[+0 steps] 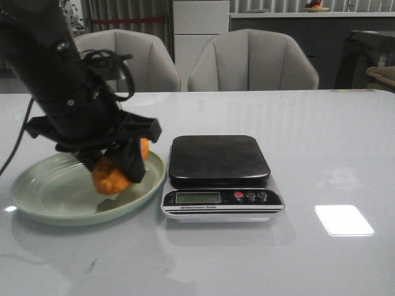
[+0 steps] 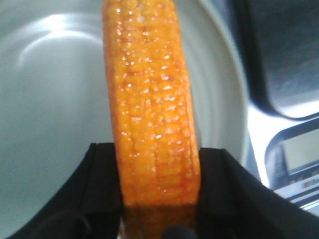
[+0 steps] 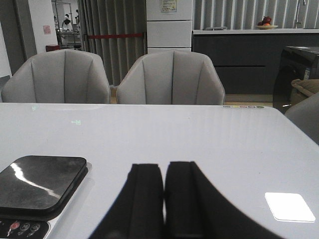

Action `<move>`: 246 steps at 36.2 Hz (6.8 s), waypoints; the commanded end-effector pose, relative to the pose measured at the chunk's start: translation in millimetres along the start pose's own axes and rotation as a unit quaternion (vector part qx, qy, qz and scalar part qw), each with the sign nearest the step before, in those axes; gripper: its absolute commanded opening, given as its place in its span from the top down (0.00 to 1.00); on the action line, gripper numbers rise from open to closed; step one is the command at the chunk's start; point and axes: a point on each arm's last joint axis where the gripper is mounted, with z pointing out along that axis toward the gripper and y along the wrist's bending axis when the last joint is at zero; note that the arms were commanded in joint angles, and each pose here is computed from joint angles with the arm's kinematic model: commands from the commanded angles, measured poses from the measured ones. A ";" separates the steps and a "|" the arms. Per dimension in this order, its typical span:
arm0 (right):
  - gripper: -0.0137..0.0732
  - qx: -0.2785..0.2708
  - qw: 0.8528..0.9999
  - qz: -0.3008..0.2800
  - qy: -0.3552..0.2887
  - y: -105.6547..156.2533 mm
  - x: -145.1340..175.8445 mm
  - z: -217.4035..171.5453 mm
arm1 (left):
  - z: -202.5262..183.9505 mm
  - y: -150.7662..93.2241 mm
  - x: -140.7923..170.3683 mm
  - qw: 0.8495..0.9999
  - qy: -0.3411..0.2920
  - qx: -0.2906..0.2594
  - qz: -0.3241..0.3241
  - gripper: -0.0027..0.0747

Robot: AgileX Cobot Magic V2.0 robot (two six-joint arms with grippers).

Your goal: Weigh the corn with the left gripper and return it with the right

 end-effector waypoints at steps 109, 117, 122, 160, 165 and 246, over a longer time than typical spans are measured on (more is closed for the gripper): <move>0.63 -0.017 0.983 0.013 -0.180 3.3 -42.5 -8.5 | -254.8 66.7 253.2 0.875 -0.475 0.028 0.091 0.81; 0.63 -0.005 0.997 0.023 -0.076 6.5 -105.7 8.1 | -254.6 66.8 253.3 0.875 -0.474 0.028 0.091 0.81; 0.63 0.005 1.000 0.024 0.009 6.9 -120.1 25.2 | -254.6 66.8 253.3 0.875 -0.474 0.028 0.091 0.81; 0.15 -0.166 0.938 0.027 0.304 76.7 -112.4 117.8 | -254.6 66.8 253.3 0.875 -0.474 0.028 0.091 0.81; 0.15 -0.179 0.909 0.035 0.374 103.8 -117.8 152.7 | -254.6 66.8 253.3 0.875 -0.474 0.028 0.091 0.81; 0.29 -0.139 0.813 0.163 0.541 341.5 21.1 297.7 | -254.3 66.8 253.4 0.876 -0.473 0.028 0.091 0.81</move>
